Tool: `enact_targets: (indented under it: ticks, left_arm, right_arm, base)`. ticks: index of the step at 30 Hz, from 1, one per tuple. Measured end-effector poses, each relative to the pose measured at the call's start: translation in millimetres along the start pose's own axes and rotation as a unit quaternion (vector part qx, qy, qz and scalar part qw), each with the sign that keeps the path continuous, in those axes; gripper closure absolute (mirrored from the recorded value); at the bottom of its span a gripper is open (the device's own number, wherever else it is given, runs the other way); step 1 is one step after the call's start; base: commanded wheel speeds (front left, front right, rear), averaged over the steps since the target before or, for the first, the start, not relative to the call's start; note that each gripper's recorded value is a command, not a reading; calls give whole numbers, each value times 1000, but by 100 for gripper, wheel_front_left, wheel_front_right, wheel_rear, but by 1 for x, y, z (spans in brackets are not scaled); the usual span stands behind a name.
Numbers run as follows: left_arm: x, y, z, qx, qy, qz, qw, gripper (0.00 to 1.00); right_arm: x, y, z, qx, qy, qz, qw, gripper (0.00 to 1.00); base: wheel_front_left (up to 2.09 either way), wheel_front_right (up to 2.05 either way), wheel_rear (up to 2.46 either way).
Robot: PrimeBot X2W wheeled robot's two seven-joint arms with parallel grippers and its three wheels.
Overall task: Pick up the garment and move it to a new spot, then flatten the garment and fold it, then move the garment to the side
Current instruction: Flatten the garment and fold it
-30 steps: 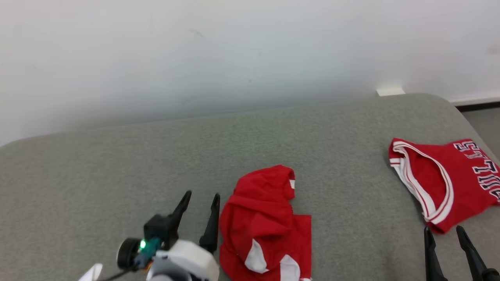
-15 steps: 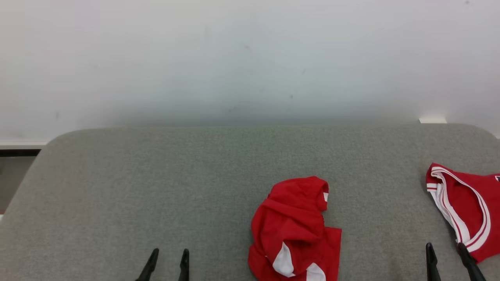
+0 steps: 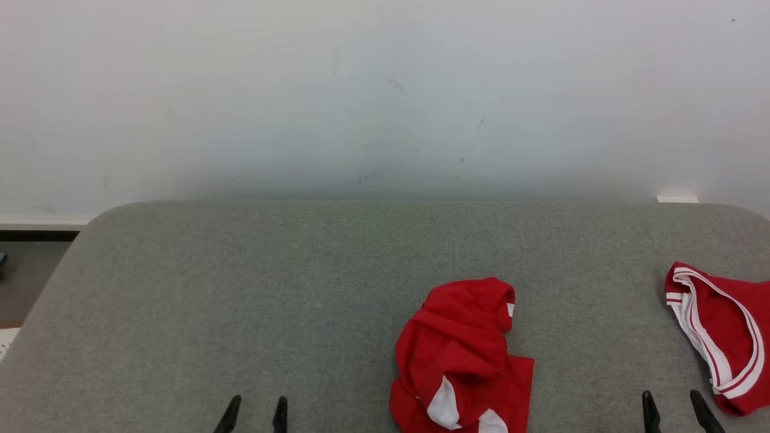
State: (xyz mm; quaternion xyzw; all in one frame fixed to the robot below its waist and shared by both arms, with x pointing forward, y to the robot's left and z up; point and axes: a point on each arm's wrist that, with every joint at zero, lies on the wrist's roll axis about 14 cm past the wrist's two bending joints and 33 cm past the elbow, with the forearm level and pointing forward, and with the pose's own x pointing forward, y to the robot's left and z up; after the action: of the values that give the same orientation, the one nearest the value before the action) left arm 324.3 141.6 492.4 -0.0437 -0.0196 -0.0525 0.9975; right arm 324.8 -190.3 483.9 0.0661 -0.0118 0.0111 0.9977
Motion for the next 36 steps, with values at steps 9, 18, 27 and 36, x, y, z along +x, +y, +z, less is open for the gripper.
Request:
enact_targets:
  ticks: [9,18,27,36]
  left_arm:
    - [6,-5,-1,2,2,-12,1000,0]
    - [50,-105,23,34,-38,-193,980,0]
    - [67,-200,-22,154,73,-361,917,0]
    - [83,-194,-77,257,185,-361,877,28]
  right_arm:
    - [-2,-3,-2,2,3,-6,1000,0]
    - [-6,-18,5,10,-8,-34,999,0]
    - [-31,-47,0,27,-4,-94,995,0]
    - [-52,-73,2,28,-8,-145,989,0]
  base:
    - [0,0,0]
    - [0,0,0]
    - [0,0,0]
    - [0,0,0]
